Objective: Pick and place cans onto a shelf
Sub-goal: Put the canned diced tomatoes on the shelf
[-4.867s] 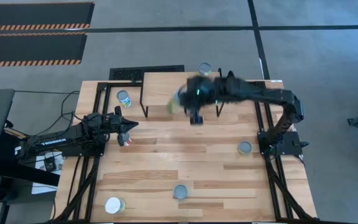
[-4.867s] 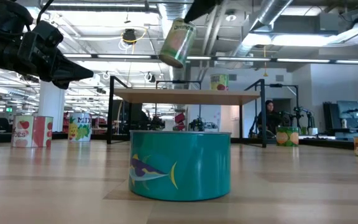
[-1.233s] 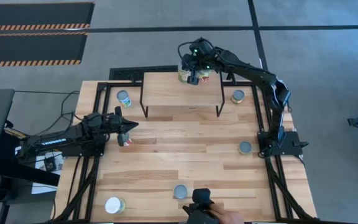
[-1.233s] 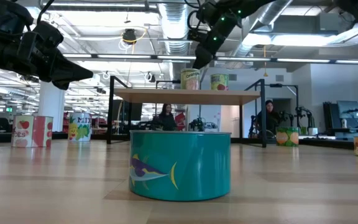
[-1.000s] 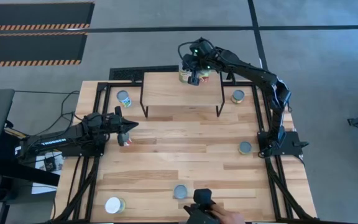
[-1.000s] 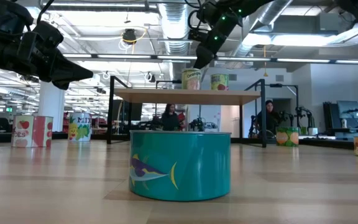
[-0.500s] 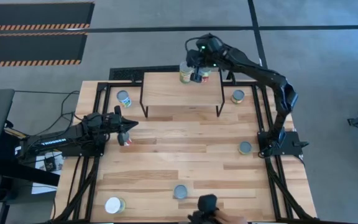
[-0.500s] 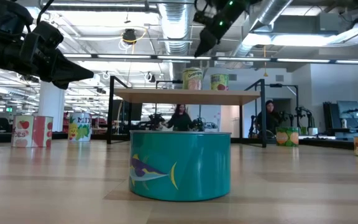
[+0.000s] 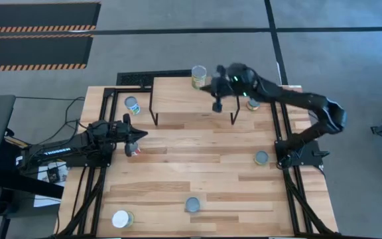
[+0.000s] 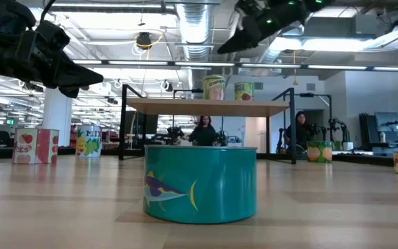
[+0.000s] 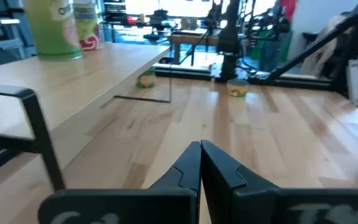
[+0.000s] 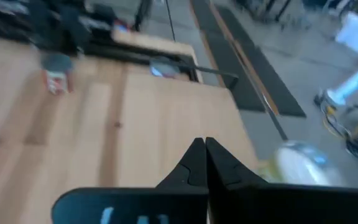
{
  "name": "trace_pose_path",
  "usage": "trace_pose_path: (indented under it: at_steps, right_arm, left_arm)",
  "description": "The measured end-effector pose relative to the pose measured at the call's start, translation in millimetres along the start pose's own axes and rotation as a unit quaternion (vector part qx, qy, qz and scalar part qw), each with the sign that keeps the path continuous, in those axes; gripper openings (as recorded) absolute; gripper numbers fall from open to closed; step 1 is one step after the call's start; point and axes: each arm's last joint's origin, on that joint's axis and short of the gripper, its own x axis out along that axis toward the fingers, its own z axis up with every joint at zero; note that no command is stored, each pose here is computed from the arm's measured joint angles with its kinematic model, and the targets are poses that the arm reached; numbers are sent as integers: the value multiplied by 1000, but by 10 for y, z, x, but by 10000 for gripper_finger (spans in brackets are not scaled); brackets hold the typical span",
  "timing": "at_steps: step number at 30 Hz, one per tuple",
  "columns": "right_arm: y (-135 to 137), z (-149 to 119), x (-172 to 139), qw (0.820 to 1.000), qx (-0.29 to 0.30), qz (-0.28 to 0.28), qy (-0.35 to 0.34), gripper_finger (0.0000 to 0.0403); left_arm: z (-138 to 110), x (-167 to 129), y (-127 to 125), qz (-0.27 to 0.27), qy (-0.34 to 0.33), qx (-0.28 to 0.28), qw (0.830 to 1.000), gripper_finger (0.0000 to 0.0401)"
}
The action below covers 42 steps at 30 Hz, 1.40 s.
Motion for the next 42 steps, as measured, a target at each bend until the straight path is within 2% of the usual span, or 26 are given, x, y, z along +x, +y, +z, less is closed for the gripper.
trace_pose_path:
  at_steps: [6, 11, 17, 23, 27, 31, 34, 39, 42]
  right_arm:
    - [492, -349, -280, 996, 18, 11, -86, 3]
    - [826, -708, -487, 988, 35, 24, -149, 4]
    - [1005, -1103, -693, 979, 61, 19, -192, 5]
    - [1057, -1238, -869, 976, 58, 12, -209, 6]
    - [1071, -1274, -940, 976, 55, 11, -212, 6]
    - [1073, -1290, -1000, 975, 42, 4, -220, 8]
    - [1068, -1292, -1034, 973, 42, 1, -225, 8]
    - [1074, -1287, -1044, 973, 41, 2, -227, 8]
    - [1073, -1289, -1043, 973, 40, 2, -226, 10]
  left_arm:
    - [12, 3, -25, -13, -6, -5, 1000, 0]
    - [117, 0, -65, -6, -20, 1, 1000, 0]
    - [211, 41, -110, -2, 1, -10, 1000, 0]
    - [453, 146, -161, 8, 20, -12, 1000, 0]
    - [666, 252, -211, -2, 61, -13, 998, 0]
    - [886, 362, -316, -40, 108, -2, 993, 0]
    - [1027, 425, -386, -26, 163, -7, 986, 0]
    - [1130, 481, -530, 8, 285, -20, 958, 16]
    - [1143, 497, -626, 29, 360, -51, 931, 33]
